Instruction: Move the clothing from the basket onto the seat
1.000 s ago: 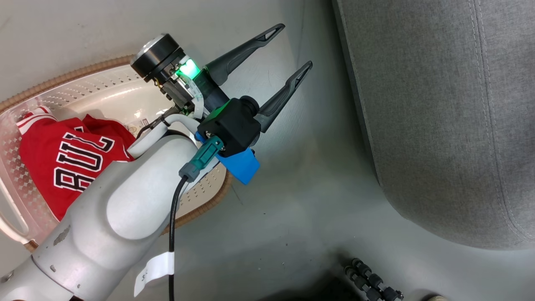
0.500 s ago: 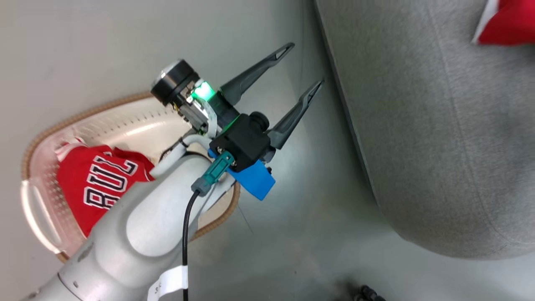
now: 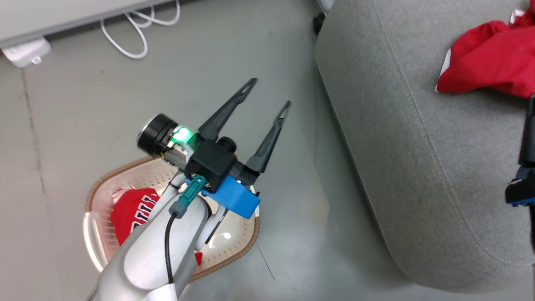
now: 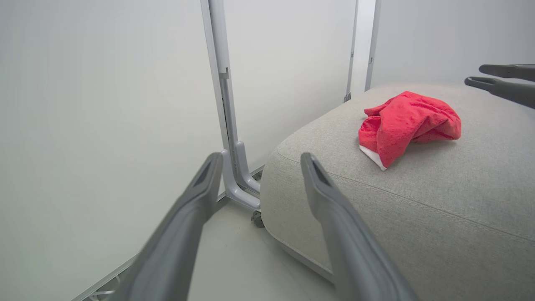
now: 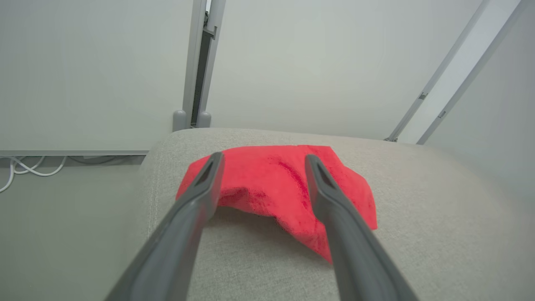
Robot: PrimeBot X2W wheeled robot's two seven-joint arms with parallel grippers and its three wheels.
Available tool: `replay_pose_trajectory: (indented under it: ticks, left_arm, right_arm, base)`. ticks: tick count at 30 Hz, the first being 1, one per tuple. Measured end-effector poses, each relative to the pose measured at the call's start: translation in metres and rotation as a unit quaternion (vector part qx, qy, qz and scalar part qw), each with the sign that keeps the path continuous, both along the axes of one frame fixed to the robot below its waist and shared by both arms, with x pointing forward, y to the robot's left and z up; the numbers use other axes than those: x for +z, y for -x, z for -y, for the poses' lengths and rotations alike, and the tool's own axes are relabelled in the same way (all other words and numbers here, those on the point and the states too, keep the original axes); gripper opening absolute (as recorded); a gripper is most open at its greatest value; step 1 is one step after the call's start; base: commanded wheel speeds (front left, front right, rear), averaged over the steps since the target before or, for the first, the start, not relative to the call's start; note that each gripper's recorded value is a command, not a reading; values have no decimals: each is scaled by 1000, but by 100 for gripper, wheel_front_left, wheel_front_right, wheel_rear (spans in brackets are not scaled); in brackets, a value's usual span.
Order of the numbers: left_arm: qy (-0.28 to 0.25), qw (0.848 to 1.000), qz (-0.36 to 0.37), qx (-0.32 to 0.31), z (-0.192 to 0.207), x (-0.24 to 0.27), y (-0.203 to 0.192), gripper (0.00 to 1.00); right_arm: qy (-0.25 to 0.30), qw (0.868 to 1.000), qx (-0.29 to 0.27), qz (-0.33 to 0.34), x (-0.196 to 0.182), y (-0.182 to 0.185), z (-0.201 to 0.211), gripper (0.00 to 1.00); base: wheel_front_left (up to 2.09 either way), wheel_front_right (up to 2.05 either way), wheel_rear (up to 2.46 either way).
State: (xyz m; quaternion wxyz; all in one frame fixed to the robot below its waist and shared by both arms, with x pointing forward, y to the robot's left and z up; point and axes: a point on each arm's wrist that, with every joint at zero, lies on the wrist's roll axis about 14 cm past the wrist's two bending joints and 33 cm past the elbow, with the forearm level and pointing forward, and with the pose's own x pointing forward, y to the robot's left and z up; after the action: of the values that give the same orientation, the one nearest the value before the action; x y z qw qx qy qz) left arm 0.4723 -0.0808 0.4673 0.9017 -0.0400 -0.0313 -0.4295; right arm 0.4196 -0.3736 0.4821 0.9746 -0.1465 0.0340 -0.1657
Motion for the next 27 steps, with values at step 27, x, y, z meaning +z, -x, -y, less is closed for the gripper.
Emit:
replay_pose_trajectory:
  ticks: [27]
  left_arm:
    - [10, 934, 28, 357, -228, 64, 38, 100]
  right_arm:
    - [-93, 950, 268, 127, 76, -30, -211, 100]
  base:
    - [0, 0, 0]
